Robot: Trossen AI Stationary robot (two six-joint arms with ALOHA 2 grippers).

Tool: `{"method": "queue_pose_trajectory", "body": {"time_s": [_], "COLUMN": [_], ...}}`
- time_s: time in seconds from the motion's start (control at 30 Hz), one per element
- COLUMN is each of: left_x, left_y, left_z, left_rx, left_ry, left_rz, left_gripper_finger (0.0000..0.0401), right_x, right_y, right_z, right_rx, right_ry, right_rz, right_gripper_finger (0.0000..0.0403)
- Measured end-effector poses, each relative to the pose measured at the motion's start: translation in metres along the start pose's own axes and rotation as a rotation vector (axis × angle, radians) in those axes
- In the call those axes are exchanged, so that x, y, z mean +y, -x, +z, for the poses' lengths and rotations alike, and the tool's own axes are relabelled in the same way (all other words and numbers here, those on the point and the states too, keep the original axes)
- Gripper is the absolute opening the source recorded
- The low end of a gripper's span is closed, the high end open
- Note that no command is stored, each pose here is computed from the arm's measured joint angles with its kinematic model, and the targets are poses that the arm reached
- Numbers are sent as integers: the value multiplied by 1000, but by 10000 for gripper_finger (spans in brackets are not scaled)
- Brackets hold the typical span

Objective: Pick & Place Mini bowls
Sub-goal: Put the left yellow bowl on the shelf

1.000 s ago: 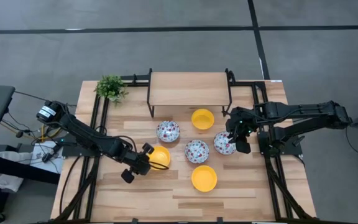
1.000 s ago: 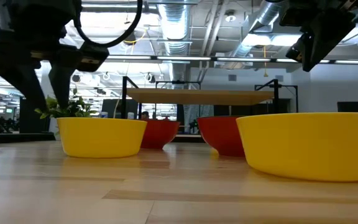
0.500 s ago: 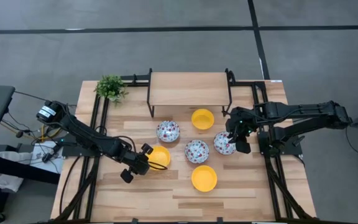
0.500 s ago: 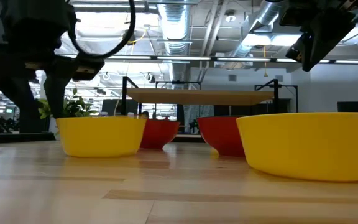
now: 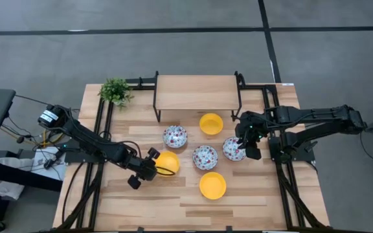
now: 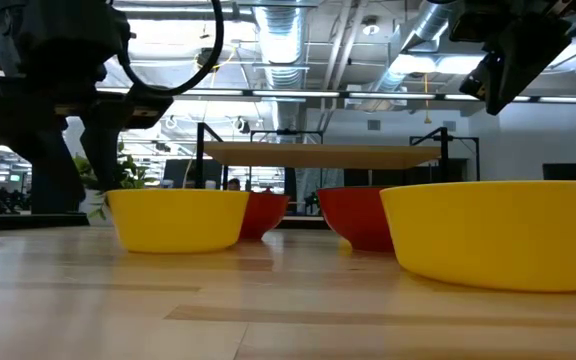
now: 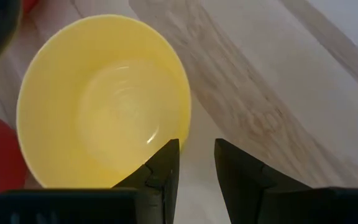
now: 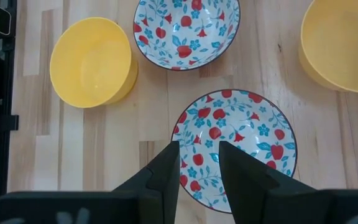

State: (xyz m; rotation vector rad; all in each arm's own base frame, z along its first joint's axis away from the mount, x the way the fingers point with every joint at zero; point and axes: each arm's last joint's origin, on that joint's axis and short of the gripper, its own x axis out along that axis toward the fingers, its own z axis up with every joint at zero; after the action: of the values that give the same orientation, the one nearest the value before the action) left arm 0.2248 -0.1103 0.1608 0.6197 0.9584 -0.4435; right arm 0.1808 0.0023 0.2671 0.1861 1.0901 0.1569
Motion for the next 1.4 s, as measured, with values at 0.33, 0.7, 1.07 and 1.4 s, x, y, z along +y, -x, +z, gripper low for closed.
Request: {"method": "queue_pose_trajectory", "body": {"time_s": [0.33, 0.7, 1.07, 1.4], "left_x": [2, 14, 13, 9], "left_y": [0, -2, -4, -10], "left_z": [2, -1, -2, -11], "left_rx": [-20, -23, -56, -72], "left_ry": [-108, -104, -105, -116], "left_rz": [12, 40, -4, 11], "left_gripper_finger": [102, 102, 102, 102], "right_x": [0, 0, 0, 0], "right_y": [0, 0, 0, 0], "right_z": [0, 0, 0, 0], "right_rx": [-1, -1, -1, -1], "right_ry": [0, 0, 0, 0], "right_rz": [0, 0, 0, 0], "right_gripper_finger": [102, 102, 102, 102]}}
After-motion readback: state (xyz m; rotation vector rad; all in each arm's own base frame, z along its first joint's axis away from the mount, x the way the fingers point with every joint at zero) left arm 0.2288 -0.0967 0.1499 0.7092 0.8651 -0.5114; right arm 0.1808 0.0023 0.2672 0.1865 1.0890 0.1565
